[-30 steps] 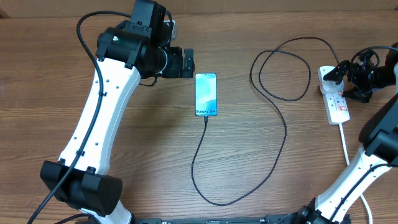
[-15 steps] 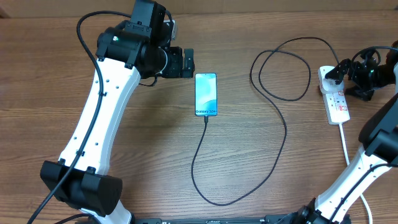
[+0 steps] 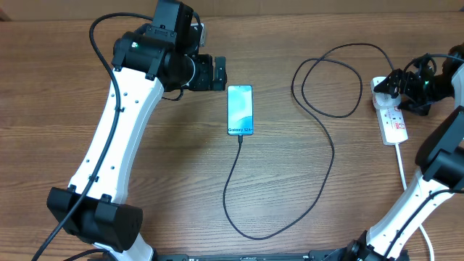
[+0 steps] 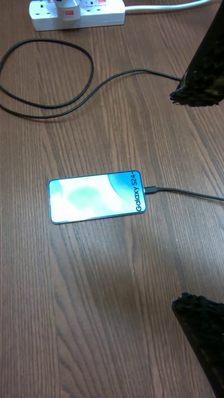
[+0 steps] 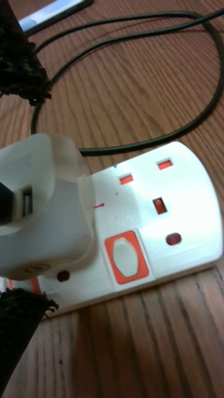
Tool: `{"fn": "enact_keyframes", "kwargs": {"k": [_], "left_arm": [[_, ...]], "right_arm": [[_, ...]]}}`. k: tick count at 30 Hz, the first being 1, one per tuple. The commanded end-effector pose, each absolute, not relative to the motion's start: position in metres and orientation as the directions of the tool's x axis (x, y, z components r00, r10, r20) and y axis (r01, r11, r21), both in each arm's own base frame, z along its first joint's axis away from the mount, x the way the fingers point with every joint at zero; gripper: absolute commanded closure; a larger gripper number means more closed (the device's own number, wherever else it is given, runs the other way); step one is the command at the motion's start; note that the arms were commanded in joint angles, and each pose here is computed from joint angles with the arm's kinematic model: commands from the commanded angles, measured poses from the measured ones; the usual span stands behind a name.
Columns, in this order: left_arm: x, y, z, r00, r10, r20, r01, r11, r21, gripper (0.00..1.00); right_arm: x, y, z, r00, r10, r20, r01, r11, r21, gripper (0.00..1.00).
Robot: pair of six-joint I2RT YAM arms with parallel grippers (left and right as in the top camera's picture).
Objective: Plug charger to phone and switch on socket
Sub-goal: 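Press the power strip switch down with the right gripper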
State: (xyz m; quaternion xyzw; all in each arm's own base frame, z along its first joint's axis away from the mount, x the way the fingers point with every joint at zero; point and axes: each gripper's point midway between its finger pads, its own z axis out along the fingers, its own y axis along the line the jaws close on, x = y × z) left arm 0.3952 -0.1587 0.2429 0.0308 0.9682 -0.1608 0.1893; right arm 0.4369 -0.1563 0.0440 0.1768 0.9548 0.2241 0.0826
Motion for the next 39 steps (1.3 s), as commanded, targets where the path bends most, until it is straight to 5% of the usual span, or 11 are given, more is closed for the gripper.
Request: {"fn": "enact_keyframes", "kwargs": {"k": [1,39], "left_arm": [[0.398,-0.157,0.240,-0.926,0.010,-0.378,0.128,0.949,-0.288,0.00],[0.398,-0.156,0.240,-0.926,0.009,-0.378,0.127,0.949,-0.288,0.00]], "right_arm": [[0.426,-0.135,0.026,-0.935,0.356,-0.009,0.308,0.822,0.479,0.00],[0.427,-0.103,0.031,-0.939,0.342,0.029,0.294,0.756,0.584,0.00]]}}
